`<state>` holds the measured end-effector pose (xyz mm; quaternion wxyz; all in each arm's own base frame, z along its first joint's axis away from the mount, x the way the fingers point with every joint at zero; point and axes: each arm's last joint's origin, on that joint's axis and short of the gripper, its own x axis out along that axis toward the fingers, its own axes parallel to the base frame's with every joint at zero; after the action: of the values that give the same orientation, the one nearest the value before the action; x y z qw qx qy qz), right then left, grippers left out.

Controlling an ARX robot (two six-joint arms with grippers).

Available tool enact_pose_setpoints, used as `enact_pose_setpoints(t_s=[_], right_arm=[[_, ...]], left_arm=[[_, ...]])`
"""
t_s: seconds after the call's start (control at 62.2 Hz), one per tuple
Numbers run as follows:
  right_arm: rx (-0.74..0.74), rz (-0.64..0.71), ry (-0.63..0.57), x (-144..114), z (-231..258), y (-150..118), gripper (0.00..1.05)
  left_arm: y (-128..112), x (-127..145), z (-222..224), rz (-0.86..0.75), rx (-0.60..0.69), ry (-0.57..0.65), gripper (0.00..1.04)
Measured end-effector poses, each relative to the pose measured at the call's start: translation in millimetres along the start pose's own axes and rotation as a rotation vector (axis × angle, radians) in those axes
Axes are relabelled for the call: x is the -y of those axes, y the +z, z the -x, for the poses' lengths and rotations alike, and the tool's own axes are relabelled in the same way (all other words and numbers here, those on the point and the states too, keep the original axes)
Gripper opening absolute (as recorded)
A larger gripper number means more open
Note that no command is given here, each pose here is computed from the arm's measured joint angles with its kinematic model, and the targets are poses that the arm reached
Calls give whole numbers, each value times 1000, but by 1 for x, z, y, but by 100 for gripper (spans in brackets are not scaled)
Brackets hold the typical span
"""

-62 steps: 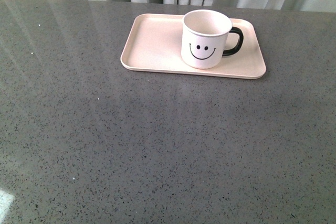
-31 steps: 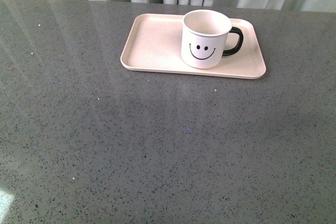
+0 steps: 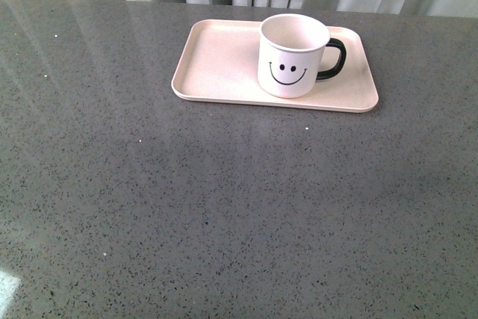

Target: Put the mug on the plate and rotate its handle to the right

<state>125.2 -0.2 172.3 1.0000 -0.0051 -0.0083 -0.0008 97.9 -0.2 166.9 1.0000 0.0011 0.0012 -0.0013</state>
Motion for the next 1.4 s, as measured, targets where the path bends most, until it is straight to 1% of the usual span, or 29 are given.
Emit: enact_pose_setpoints(t_s=[0.723,0.772,0.836,1.093,1.125,1.206,1.399], right_arm=[[3,0,0,0,18,0,2],[-31,0,0,0,24,-4,2],[-3,0,0,0,28,-2,2],[-2,0,0,0,28,-2,2],[-2,0,0,0,28,-2,5],[-2,0,0,0,28,-2,23],[-2,0,0,0,28,-2,55]], left_arm=[[0,0,0,0,0,0,96],[0,0,0,0,0,0,96],[0,0,0,0,0,0,96],[0,0,0,0,0,0,96],[0,0,0,0,0,0,96],[0,0,0,0,0,0,96],[0,0,0,0,0,0,96]])
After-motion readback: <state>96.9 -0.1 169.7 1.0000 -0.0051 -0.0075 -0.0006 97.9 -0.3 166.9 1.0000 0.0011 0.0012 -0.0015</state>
